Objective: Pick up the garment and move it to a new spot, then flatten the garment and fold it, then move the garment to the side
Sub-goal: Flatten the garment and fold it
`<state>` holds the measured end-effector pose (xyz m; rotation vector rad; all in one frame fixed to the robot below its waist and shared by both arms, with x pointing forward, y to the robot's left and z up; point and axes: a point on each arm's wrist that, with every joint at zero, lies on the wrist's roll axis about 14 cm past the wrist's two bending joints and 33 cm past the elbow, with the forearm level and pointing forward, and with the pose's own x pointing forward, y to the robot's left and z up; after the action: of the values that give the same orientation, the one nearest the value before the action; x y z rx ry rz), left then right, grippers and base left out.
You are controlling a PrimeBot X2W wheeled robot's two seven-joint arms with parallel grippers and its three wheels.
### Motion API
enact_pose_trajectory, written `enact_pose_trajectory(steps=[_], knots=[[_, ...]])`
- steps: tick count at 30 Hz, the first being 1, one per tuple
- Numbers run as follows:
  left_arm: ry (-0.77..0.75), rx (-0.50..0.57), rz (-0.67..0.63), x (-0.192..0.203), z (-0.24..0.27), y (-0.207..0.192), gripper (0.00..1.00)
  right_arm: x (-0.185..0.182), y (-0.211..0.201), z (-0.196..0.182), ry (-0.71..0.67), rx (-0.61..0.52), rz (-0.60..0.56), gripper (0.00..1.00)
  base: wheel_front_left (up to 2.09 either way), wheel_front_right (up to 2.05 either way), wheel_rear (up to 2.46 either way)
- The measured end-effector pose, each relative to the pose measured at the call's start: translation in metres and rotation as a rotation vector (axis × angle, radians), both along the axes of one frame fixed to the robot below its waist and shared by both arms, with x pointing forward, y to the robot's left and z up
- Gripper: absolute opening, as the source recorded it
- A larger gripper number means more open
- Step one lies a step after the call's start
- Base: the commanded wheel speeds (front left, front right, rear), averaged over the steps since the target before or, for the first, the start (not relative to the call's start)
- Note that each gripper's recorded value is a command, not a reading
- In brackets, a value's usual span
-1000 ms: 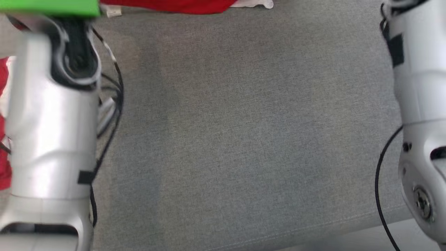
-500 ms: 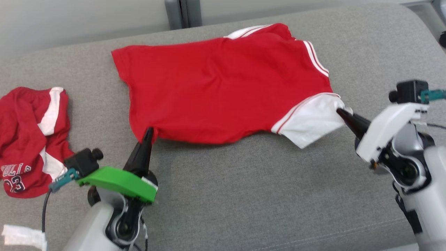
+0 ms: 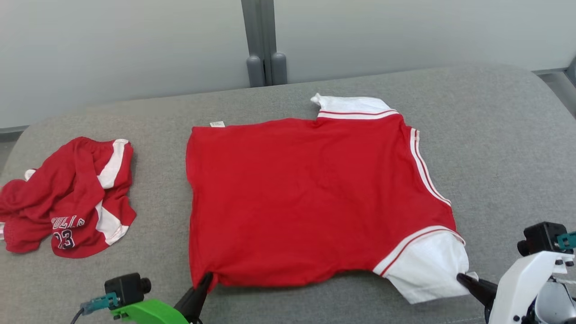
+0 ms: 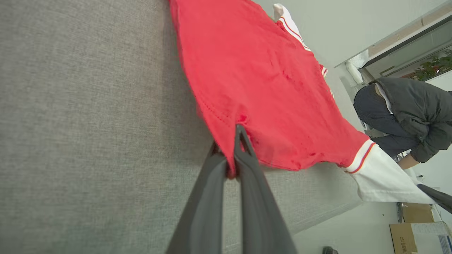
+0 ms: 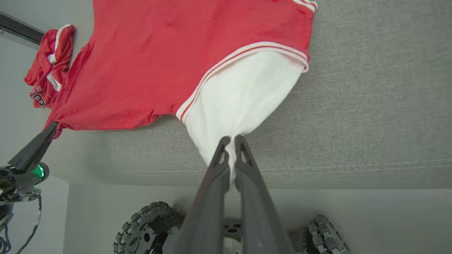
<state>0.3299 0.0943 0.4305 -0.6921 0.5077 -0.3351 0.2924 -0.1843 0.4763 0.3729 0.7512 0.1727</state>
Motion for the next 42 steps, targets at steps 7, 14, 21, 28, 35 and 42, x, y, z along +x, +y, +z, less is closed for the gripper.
enact_pose_trajectory(steps=[7, 14, 21, 28, 35, 42], knots=[[0.106, 0.049, -0.053, -0.034, -0.010, 0.004, 0.00, -0.019, 0.001, -0.001, 0.051, -0.029, 0.018, 0.00, 0.00, 0.00, 0.00], [0.163, 0.079, -0.079, -0.049, -0.010, 0.008, 0.00, -0.031, -0.004, -0.006, 0.095, -0.021, 0.012, 0.00, 0.00, 0.00, 0.00], [0.152, 0.042, -0.123, -0.034, 0.002, -0.010, 0.00, 0.007, 0.009, 0.007, 0.013, 0.034, 0.037, 0.00, 0.00, 0.00, 0.00], [0.144, 0.041, -0.100, 0.002, 0.010, -0.015, 0.00, 0.061, 0.017, 0.017, -0.041, 0.037, 0.044, 0.00, 0.00, 0.00, 0.00], [0.170, 0.070, -0.018, 0.037, 0.001, -0.007, 0.00, 0.114, 0.017, 0.021, -0.105, 0.036, 0.001, 0.00, 0.00, 0.00, 0.00], [0.195, 0.113, 0.054, 0.063, -0.013, 0.002, 0.00, 0.147, 0.018, 0.010, -0.138, -0.013, -0.021, 0.00, 0.00, 0.00, 0.00]])
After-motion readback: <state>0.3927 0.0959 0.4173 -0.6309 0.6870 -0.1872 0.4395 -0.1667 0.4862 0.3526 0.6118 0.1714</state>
